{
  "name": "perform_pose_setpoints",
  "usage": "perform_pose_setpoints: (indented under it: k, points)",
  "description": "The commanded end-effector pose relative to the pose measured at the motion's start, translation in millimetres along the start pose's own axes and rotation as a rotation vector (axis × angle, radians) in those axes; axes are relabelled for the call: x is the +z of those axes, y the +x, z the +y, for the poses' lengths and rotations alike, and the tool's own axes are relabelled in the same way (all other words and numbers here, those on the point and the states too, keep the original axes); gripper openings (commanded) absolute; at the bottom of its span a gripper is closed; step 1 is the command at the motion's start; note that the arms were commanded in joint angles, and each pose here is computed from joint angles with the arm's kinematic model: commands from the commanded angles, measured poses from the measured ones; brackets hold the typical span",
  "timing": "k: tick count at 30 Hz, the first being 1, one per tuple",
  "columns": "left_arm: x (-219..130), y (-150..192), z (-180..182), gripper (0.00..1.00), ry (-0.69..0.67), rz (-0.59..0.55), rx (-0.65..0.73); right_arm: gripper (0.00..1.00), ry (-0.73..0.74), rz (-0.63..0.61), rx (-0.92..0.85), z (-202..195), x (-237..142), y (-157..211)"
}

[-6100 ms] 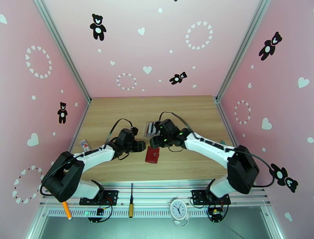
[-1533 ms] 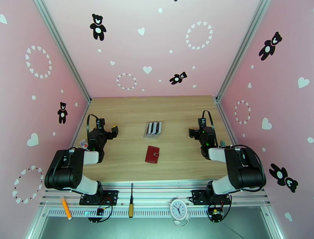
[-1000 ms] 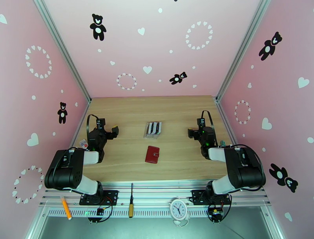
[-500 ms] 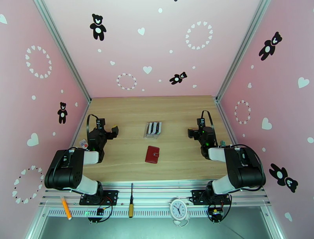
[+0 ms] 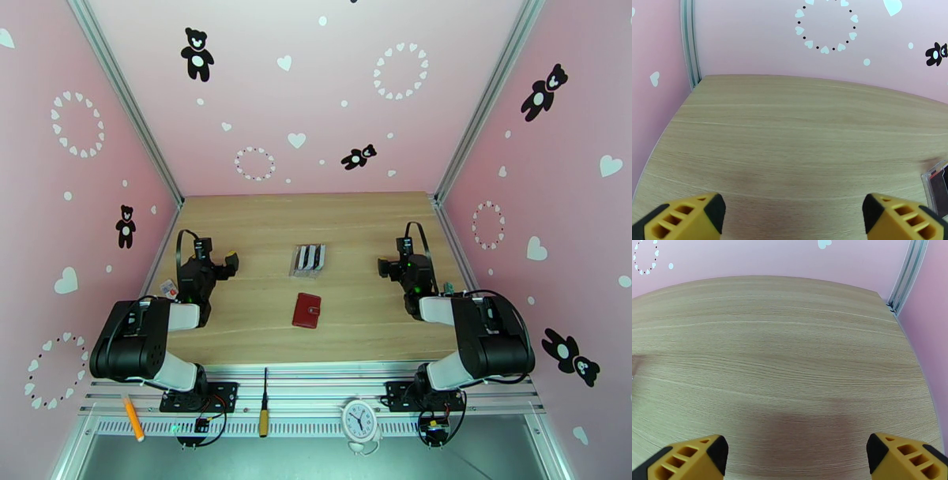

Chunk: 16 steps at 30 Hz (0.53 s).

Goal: Put the credit cards into the card holder

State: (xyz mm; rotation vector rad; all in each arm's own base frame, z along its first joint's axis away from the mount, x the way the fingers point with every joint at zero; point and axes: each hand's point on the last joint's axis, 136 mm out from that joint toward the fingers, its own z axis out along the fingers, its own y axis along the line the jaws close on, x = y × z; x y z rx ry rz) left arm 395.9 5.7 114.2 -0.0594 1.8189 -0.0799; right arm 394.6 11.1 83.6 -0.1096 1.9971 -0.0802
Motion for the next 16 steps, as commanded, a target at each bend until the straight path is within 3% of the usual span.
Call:
perform_pose_setpoints:
  k: [1,16]
  points:
    - [2.5,1.0,0.6,0.98,-0.012,0.011,0.007,0.99,0.008,-0.015,0.005,-2.0,1.9,-4.0]
    - [2.5,1.6,0.5,0.98,-0.012,0.014,0.007,0.99,0.008,-0.015,0.005,-2.1,1.8,-4.3]
